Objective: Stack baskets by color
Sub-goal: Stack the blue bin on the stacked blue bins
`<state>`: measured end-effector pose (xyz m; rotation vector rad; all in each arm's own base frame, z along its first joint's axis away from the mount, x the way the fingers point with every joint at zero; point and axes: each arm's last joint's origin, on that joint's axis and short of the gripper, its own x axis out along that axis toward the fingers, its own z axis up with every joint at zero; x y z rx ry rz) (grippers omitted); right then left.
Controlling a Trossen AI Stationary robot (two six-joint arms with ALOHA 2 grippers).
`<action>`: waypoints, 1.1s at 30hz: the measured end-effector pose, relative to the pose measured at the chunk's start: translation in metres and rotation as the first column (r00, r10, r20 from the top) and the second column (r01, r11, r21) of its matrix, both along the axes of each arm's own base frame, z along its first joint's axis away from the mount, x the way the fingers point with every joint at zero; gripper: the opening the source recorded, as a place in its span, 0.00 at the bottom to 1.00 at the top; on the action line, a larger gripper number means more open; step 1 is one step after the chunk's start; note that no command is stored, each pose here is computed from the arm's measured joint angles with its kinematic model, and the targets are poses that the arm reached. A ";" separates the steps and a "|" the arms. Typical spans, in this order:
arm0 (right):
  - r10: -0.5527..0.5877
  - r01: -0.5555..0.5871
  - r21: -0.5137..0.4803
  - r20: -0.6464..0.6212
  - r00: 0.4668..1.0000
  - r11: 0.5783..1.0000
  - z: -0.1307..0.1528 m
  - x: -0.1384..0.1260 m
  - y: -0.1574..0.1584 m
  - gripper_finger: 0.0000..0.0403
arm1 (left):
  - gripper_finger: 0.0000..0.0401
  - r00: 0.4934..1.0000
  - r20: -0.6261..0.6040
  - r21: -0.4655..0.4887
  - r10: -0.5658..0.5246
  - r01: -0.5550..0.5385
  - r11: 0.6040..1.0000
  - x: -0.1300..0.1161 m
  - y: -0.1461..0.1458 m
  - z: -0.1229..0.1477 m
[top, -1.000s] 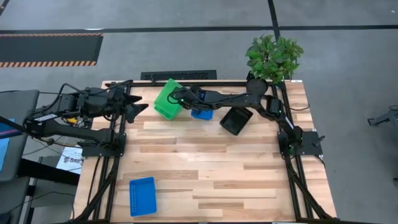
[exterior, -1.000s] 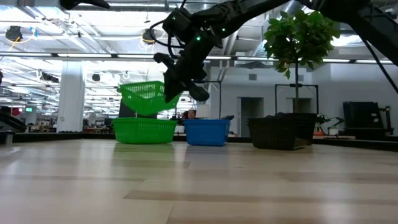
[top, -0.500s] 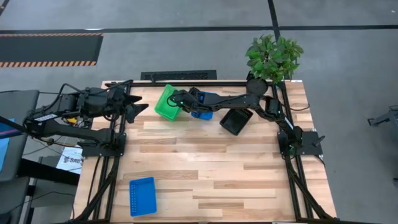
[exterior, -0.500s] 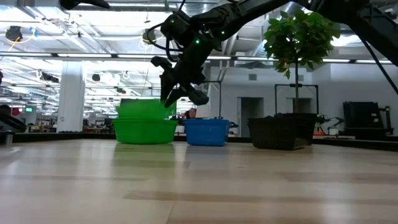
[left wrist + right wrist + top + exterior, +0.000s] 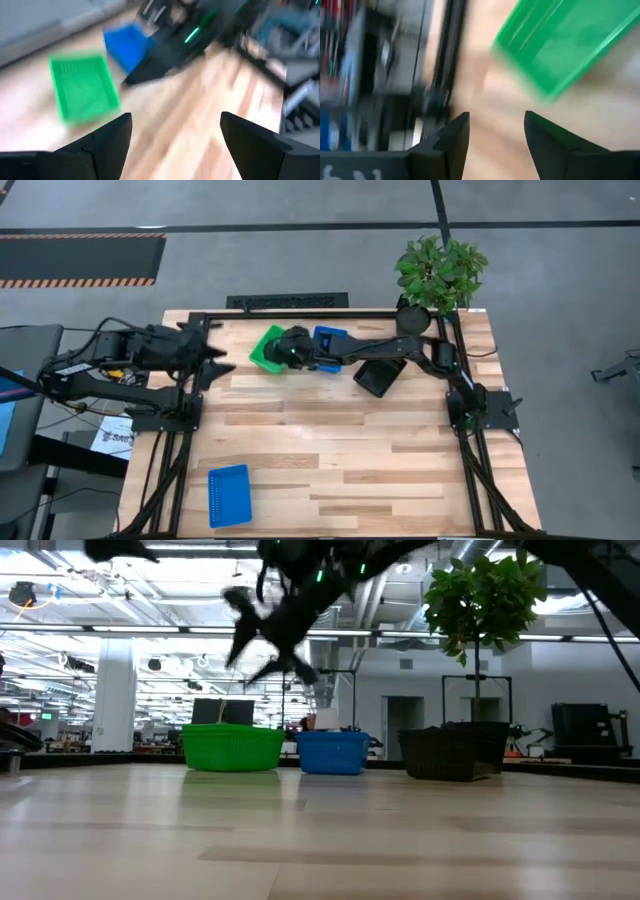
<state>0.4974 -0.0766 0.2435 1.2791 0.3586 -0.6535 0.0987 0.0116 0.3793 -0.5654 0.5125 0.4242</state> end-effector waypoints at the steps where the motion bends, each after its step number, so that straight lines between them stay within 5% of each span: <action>1: 0.069 -0.069 -0.012 -0.008 0.998 0.998 0.006 -0.002 0.011 0.52 | 0.72 0.999 -0.041 -0.037 -0.015 0.014 0.999 -0.002 -0.001 -0.004; 6: 0.286 -0.291 -0.009 -0.174 0.942 0.957 0.019 -0.020 0.078 0.52 | 0.72 0.962 -0.226 -0.271 -0.155 0.091 0.958 0.002 -0.012 -0.038; 14: 0.336 -0.386 -0.029 -0.434 0.836 0.922 0.028 -0.069 0.181 0.50 | 0.72 0.861 -0.331 -0.477 -0.386 0.200 0.856 0.023 -0.045 -0.099; 20: 0.340 -0.398 -0.004 -0.509 0.791 0.918 0.023 -0.091 0.221 0.51 | 0.72 0.791 -0.337 -0.479 -0.510 0.323 0.816 0.029 -0.079 -0.116; 28: 0.346 -0.404 0.008 -0.534 0.772 0.915 0.022 -0.100 0.236 0.50 | 0.72 0.664 -0.464 -0.443 -0.586 0.399 0.803 0.033 -0.135 -0.146; 33: 0.352 -0.412 0.009 -0.535 0.768 0.911 0.022 -0.102 0.239 0.50 | 0.72 0.671 -0.448 -0.400 -0.590 0.439 0.804 0.041 -0.152 -0.155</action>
